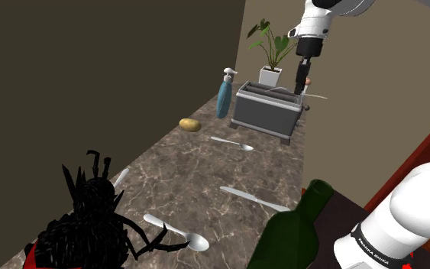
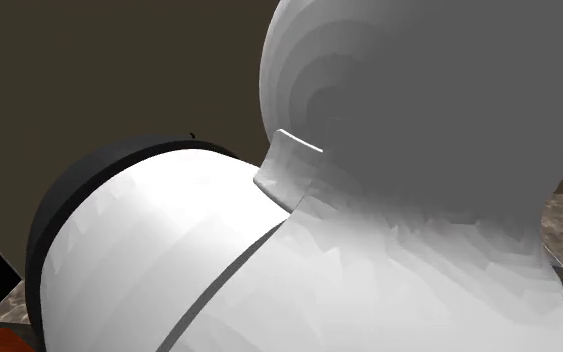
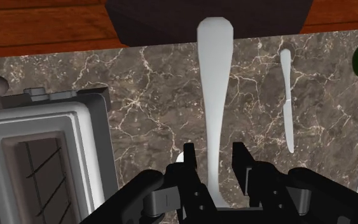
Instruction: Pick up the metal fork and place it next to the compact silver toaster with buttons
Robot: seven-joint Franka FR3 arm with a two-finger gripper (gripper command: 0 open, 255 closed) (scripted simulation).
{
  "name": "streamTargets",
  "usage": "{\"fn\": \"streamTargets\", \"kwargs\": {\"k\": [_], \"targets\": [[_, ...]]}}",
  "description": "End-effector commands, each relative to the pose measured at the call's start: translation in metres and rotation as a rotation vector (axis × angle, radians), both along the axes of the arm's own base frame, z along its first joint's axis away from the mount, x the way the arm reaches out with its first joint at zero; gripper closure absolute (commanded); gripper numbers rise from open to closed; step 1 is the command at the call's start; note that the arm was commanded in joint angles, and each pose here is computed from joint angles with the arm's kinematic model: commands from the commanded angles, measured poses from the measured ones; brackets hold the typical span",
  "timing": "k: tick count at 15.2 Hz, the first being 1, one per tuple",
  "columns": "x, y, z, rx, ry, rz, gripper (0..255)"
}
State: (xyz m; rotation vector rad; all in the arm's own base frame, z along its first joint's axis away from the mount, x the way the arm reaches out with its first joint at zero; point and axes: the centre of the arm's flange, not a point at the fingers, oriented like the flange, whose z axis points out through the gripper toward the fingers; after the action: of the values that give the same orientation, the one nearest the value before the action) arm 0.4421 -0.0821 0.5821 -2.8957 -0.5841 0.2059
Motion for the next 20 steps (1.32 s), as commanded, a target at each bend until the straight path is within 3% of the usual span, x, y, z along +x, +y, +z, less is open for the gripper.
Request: {"fn": "streamTargets", "kwargs": {"k": [1, 20], "targets": [[-0.005, -0.014, -0.003, 0.0, 0.0, 0.002, 255], [-0.005, -0.014, -0.103, 0.0, 0.0, 0.002, 255]]}}
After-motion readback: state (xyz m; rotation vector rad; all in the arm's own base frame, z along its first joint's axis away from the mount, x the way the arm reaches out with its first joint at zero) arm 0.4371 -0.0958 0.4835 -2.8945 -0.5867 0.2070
